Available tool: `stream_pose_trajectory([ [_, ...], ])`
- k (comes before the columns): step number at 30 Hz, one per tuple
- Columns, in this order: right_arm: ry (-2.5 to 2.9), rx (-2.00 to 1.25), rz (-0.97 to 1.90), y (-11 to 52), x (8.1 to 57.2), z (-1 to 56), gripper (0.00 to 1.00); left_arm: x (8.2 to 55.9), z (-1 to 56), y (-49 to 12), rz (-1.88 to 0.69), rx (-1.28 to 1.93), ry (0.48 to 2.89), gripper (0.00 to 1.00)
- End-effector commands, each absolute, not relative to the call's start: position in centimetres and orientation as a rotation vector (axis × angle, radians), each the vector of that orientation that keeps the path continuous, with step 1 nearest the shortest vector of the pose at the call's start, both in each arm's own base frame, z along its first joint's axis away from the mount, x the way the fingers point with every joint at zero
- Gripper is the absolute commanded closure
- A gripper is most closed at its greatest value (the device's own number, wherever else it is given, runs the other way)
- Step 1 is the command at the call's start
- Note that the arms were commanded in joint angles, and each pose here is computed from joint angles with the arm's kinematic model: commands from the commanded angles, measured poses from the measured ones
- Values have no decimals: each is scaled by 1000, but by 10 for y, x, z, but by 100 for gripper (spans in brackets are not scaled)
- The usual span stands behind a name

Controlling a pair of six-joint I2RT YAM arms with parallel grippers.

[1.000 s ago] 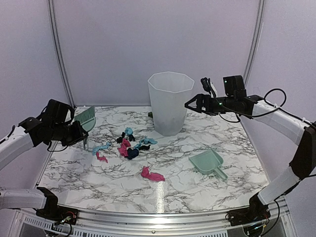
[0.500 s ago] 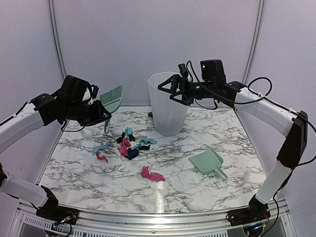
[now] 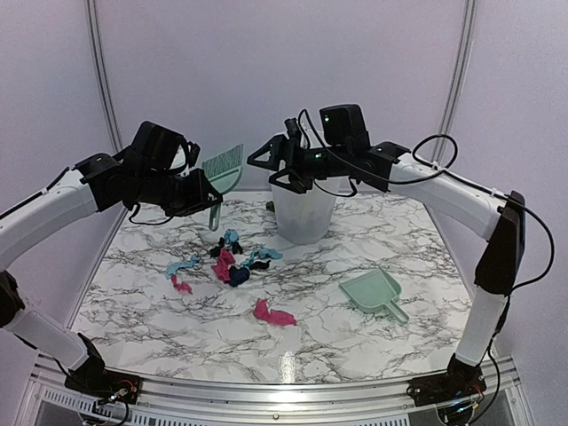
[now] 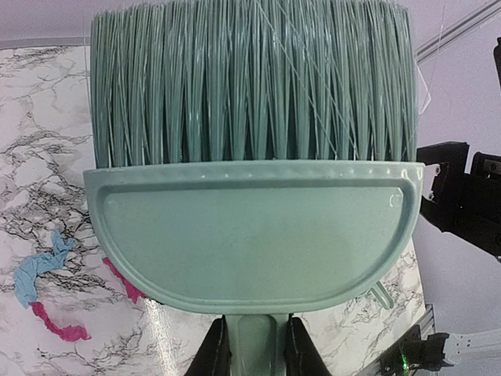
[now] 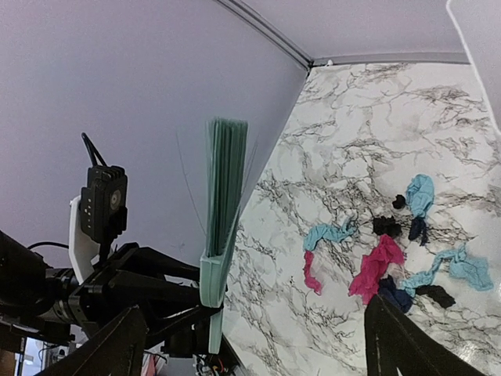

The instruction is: Sweep away the paper scraps from the table

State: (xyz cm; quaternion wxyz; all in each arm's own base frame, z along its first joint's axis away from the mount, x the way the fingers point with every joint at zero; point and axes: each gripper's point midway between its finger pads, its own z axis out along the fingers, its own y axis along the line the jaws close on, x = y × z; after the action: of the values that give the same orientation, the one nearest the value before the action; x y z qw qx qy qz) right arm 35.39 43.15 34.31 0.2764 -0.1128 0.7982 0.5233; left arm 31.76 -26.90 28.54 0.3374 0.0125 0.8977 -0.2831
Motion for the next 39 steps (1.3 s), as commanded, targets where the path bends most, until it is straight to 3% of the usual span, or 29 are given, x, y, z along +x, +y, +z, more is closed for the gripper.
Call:
stream_pose_trajectory([
  [1,2116,-319,1435,445,347,359,15,318,302,-280,-775,43,2304,88],
  [5,2121,-348,1447,458,343,355,21,314,302,-284,-783,54,2305,88],
  [22,2180,-403,1485,486,345,332,66,303,295,-284,-755,55,2312,88],
  [31,2240,-403,1529,495,345,312,100,303,280,-278,-682,44,2331,87],
  [35,2228,-425,1575,504,348,312,100,305,286,-276,-670,44,2315,83],
  [39,2208,-441,1581,506,349,319,100,301,293,-264,-631,31,2297,68],
])
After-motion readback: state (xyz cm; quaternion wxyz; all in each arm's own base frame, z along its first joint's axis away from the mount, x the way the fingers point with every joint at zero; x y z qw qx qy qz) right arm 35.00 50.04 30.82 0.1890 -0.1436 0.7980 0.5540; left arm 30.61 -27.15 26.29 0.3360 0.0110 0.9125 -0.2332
